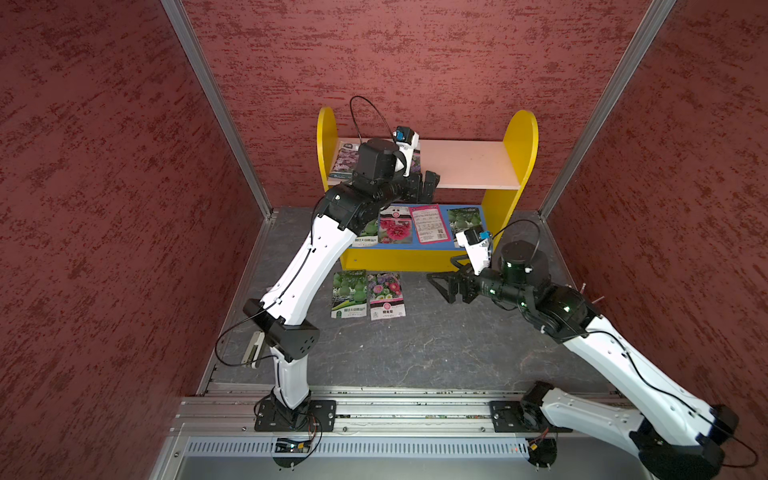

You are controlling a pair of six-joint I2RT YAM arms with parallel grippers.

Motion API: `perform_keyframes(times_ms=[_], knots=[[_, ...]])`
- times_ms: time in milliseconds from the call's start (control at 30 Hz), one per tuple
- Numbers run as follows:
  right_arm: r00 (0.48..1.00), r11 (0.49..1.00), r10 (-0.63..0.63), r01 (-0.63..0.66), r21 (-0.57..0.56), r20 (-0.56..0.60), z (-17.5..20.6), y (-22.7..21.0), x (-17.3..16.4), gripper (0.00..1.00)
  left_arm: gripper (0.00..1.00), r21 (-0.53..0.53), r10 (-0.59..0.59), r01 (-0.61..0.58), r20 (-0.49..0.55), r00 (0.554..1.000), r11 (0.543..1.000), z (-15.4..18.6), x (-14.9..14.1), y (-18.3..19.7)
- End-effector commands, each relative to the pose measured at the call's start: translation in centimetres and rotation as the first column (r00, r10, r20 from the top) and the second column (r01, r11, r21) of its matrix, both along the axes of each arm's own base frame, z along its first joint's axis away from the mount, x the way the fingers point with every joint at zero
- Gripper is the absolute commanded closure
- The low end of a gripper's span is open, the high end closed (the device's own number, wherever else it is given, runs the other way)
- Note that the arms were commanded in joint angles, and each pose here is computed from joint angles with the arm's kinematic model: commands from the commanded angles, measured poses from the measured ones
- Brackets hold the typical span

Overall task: Take the seed bag off the shelf
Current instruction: Adjust the seed packet on the shelf.

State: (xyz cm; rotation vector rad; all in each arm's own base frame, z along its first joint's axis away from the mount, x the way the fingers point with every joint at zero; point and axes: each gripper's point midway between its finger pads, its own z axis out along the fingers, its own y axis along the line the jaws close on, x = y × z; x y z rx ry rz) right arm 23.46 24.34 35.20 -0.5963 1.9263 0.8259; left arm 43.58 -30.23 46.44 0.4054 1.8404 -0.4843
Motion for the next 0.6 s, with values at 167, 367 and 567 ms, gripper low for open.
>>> perform_keyframes(times_ms=[167,367,567], knots=[[0.995,0.997,-0.041,0.046,-0.056,0.092,2.3,-2.2,-0.8,0.01,0.00,0.161,0.185,-0.201,0.110,0.977,0.966,-0.8,3.8,2.7],[0.995,0.995,-0.050,0.057,-0.087,0.089,2.0,-2.1,-0.1,0.02,0.00,0.213,0.222,-0.245,0.130,0.966,0.946,-1.2,5.2,3.5],[0.993,0.993,-0.068,0.077,-0.094,0.093,1.7,-2.1,0.4,0.02,0.00,0.206,0.165,-0.182,0.097,0.982,0.962,-1.8,4.9,2.6]])
